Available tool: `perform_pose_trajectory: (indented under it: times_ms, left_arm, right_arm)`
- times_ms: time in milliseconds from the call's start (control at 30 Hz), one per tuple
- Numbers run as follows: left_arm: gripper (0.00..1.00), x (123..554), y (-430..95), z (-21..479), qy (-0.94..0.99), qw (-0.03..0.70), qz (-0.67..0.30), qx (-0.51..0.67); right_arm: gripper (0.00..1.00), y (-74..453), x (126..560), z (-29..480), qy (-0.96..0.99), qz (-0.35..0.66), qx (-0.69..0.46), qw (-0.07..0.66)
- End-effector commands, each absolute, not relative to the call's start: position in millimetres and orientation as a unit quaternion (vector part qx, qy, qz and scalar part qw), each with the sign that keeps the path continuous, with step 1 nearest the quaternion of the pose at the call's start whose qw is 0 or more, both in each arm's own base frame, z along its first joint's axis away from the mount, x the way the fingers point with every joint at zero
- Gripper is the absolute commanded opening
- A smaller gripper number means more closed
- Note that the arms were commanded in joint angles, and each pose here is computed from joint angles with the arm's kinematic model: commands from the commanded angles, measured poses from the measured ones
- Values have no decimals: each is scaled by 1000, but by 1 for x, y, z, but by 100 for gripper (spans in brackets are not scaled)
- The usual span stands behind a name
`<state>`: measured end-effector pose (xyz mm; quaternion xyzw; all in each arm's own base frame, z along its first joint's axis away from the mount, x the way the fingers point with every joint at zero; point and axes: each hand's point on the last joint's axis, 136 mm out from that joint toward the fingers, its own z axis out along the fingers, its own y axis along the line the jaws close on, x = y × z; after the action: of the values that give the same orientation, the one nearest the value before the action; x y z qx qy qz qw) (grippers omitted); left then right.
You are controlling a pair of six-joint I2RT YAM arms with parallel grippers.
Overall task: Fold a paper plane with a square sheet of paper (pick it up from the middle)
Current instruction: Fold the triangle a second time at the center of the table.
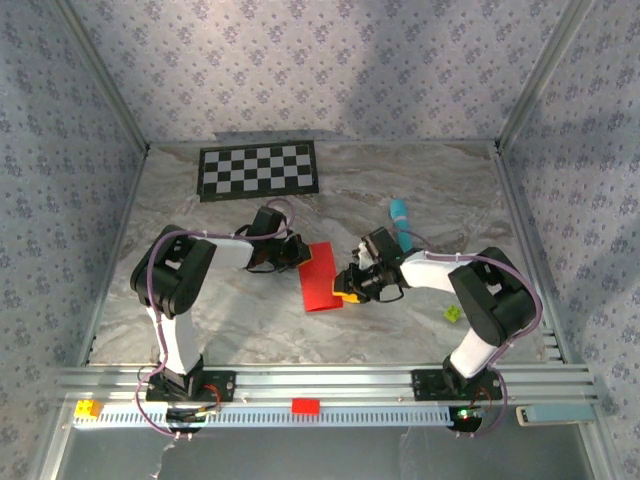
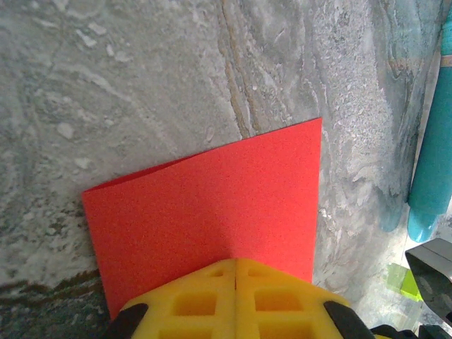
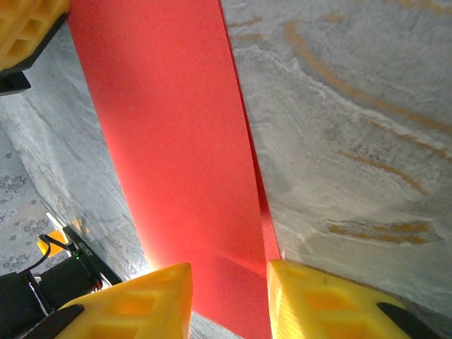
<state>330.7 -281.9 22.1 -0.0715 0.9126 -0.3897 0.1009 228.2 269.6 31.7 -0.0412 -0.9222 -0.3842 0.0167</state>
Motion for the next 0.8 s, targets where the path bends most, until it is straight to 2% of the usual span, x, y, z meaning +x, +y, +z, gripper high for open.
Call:
perform_pose_trajectory:
  times_ms: [0, 767]
  left_arm:
    - [6, 322, -276, 5, 924, 78, -368, -70]
    - [6, 335, -289, 8, 923, 73, -376, -41]
  right_arm:
    - [34, 275, 232, 39, -914, -403, -44, 15]
    - [36, 280, 260, 40, -892, -447, -65, 1]
